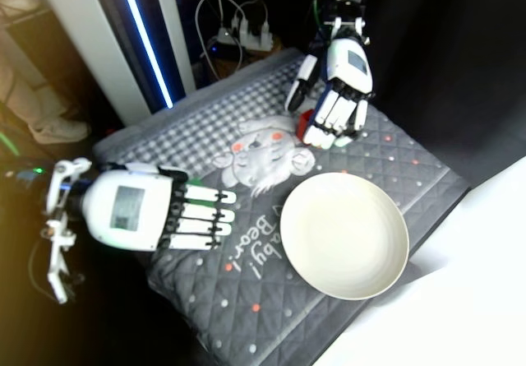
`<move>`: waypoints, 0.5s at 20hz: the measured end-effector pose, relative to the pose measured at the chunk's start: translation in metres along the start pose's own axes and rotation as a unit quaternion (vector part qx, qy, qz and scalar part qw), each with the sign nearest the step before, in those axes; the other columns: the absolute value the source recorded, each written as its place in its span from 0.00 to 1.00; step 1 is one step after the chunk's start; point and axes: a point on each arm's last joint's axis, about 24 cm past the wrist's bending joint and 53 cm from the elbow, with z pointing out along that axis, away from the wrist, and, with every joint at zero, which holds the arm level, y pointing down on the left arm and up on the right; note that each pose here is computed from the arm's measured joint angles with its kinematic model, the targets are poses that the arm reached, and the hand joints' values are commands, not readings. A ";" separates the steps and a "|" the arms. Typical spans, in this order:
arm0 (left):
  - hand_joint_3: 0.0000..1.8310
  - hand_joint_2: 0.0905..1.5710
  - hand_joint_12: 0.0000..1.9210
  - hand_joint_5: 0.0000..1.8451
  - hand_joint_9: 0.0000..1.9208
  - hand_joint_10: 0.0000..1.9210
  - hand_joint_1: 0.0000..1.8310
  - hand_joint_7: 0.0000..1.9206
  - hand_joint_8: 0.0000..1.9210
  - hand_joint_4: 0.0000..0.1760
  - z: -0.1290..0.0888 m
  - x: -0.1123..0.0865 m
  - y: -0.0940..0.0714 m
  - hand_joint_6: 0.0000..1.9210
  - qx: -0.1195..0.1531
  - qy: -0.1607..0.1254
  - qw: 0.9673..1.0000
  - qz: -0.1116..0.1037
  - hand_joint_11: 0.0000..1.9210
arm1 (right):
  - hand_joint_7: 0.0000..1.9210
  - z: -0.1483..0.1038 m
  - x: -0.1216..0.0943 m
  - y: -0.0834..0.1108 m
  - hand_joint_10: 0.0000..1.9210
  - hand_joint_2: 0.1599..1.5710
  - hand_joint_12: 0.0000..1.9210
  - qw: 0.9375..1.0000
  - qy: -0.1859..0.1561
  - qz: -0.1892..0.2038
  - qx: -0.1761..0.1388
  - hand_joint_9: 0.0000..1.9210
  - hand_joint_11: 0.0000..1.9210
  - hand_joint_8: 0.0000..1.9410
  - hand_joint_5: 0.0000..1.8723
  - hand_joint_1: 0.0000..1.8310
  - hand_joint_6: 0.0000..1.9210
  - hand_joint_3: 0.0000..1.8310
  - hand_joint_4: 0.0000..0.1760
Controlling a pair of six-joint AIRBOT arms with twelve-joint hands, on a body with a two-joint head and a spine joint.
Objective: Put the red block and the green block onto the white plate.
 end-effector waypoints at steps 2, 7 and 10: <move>0.00 0.65 0.72 0.59 0.67 0.10 0.69 0.61 0.43 0.00 0.001 -0.001 0.000 0.35 0.000 -0.002 1.000 -0.001 0.36 | 0.58 0.001 0.000 0.000 0.49 0.63 0.64 1.000 -0.001 0.001 -0.001 0.53 0.26 0.39 0.59 0.74 0.27 0.00 0.00; 0.00 0.63 0.92 0.65 0.59 0.70 0.66 0.60 0.53 0.00 0.001 -0.003 0.000 0.28 0.001 -0.006 1.000 -0.004 0.52 | 0.63 0.001 -0.002 0.002 0.27 0.64 0.55 1.000 -0.005 -0.007 -0.008 0.68 0.55 0.37 0.56 0.69 0.41 0.00 0.00; 0.00 0.66 0.83 0.60 0.54 0.66 0.69 0.55 0.61 0.00 0.001 -0.005 0.000 0.30 0.002 -0.009 1.000 -0.004 0.50 | 0.60 0.001 -0.005 0.004 0.20 0.65 0.49 1.000 -0.009 -0.007 -0.012 0.67 0.55 0.41 0.53 0.69 0.46 0.00 0.00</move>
